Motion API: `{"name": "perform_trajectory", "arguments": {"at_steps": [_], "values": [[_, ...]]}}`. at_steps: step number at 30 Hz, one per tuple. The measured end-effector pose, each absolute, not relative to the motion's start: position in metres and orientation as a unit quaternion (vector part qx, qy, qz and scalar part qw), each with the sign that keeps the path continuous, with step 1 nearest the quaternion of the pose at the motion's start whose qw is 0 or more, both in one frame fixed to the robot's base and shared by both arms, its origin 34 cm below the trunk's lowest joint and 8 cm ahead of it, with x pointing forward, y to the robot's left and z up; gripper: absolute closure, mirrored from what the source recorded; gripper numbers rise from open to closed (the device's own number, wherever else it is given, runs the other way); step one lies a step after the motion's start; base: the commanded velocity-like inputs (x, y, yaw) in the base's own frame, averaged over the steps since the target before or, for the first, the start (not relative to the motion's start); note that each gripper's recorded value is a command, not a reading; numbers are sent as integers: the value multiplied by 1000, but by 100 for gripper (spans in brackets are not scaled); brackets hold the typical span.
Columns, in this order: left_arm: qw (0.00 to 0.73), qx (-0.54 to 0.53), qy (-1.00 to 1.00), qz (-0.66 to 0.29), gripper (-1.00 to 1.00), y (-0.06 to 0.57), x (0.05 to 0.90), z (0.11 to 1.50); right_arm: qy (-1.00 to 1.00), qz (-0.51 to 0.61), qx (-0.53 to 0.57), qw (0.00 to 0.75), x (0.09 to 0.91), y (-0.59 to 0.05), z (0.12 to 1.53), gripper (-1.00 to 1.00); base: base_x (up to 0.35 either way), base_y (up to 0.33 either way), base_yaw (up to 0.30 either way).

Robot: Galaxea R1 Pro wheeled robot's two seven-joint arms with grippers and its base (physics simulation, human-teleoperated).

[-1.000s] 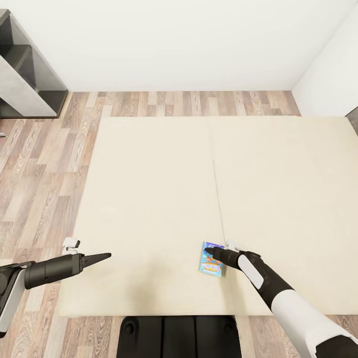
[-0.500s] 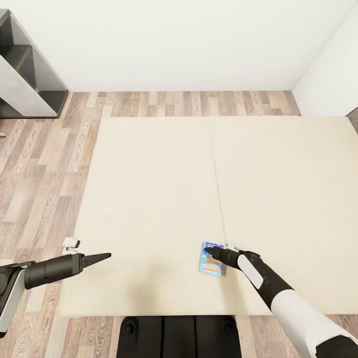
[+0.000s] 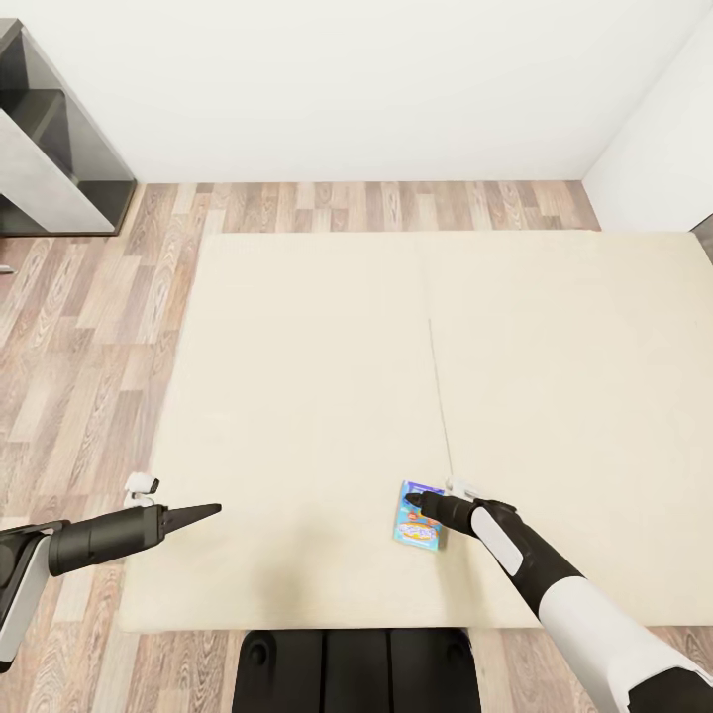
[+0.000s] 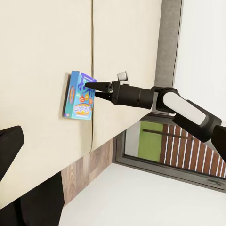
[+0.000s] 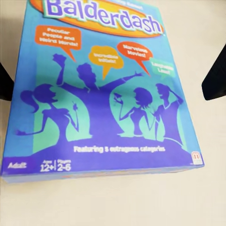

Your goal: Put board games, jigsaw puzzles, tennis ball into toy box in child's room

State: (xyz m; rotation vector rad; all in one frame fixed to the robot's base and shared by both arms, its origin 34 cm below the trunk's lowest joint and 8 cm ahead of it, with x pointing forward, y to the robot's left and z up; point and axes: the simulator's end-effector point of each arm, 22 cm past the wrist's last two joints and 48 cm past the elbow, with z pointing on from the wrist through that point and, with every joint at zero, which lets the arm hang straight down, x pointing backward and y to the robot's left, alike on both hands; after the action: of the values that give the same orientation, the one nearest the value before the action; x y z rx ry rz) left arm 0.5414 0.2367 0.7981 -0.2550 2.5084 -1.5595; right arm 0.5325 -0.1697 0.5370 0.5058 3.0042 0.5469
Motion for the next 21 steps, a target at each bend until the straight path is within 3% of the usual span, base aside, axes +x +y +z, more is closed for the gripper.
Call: {"name": "perform_trajectory", "arguments": {"at_steps": [21], "values": [[88,-85,843,-523,-100,237,541,798,971,176,163,22,531,-169,537,-100,0,31,0]]}}
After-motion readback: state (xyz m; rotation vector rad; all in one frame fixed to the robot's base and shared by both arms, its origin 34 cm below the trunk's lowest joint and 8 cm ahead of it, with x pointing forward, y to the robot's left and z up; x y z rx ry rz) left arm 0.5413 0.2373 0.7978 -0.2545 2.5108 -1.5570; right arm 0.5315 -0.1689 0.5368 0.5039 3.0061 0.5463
